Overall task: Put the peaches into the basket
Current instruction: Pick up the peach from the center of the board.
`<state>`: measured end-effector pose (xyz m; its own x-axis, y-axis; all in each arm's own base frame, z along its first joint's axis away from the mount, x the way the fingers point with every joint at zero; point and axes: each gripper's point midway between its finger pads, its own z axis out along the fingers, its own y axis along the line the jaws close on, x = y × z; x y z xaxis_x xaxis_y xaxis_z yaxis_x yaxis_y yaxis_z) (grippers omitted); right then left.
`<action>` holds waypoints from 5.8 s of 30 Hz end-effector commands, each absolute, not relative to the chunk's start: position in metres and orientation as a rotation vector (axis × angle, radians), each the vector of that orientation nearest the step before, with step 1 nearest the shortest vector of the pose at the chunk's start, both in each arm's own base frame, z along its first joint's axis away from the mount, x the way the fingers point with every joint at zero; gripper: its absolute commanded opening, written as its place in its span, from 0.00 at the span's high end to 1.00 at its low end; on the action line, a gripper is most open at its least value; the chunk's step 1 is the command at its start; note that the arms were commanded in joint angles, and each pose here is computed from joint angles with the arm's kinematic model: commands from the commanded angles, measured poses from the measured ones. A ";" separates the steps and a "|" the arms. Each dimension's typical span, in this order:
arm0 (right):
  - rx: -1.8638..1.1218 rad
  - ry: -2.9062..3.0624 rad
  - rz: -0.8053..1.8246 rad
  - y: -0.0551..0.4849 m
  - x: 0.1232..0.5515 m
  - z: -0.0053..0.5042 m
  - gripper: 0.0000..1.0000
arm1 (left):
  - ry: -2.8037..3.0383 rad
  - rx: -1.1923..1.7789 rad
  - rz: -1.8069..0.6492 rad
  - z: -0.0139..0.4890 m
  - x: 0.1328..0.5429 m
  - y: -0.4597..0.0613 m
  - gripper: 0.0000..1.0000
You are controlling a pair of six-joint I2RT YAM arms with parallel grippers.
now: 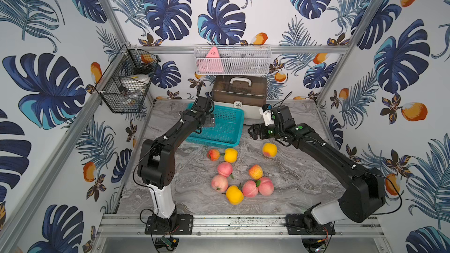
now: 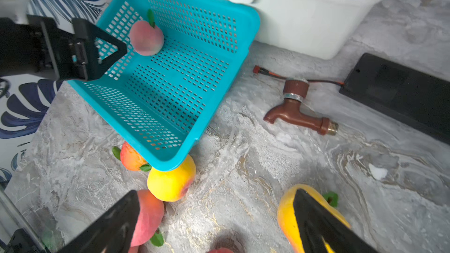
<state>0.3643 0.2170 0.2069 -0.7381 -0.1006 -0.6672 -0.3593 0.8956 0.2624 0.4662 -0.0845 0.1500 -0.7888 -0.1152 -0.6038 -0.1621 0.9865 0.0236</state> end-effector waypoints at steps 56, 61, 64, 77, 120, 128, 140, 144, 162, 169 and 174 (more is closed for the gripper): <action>0.088 2.710 0.220 0.130 0.359 0.047 0.00 | 2.500 0.447 -0.725 0.188 0.318 -0.273 0.01; 0.087 2.718 0.228 0.131 0.359 0.042 0.02 | 2.509 0.438 -0.722 0.185 0.318 -0.273 0.01; 0.088 2.722 0.241 0.131 0.358 0.040 0.08 | 2.511 0.430 -0.733 0.185 0.318 -0.274 0.01; 0.055 2.712 0.249 0.128 0.356 0.047 0.22 | 2.523 0.410 -0.800 0.186 0.317 -0.282 0.01; -0.750 1.828 0.577 0.271 0.283 0.217 0.23 | 2.445 0.302 -1.270 0.254 0.321 -0.268 0.01; -0.794 1.780 0.611 0.290 0.281 0.231 0.23 | 2.436 0.348 -1.336 0.252 0.310 -0.278 0.01; -0.801 1.755 0.653 0.306 0.279 0.240 0.23 | 2.422 0.386 -1.377 0.250 0.303 -0.287 0.01; -0.780 1.759 0.676 0.309 0.281 0.240 0.23 | 2.413 0.392 -1.400 0.252 0.301 -0.289 0.02; -0.788 1.759 0.695 0.314 0.283 0.241 0.23 | 2.437 0.379 -1.429 0.242 0.296 -0.290 0.19; -0.782 1.776 0.701 0.318 0.286 0.238 0.23 | 2.448 0.356 -1.417 0.240 0.301 -0.290 0.32; -0.770 1.803 0.679 0.315 0.288 0.234 0.19 | 2.488 0.336 -1.315 0.233 0.310 -0.280 0.33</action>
<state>0.2850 0.3135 0.2273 -0.2947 -0.2039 -0.9336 -0.7690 0.6306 0.1050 0.3043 -0.2831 0.2318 -0.9302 0.0668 -0.3610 0.3393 0.5320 -0.7758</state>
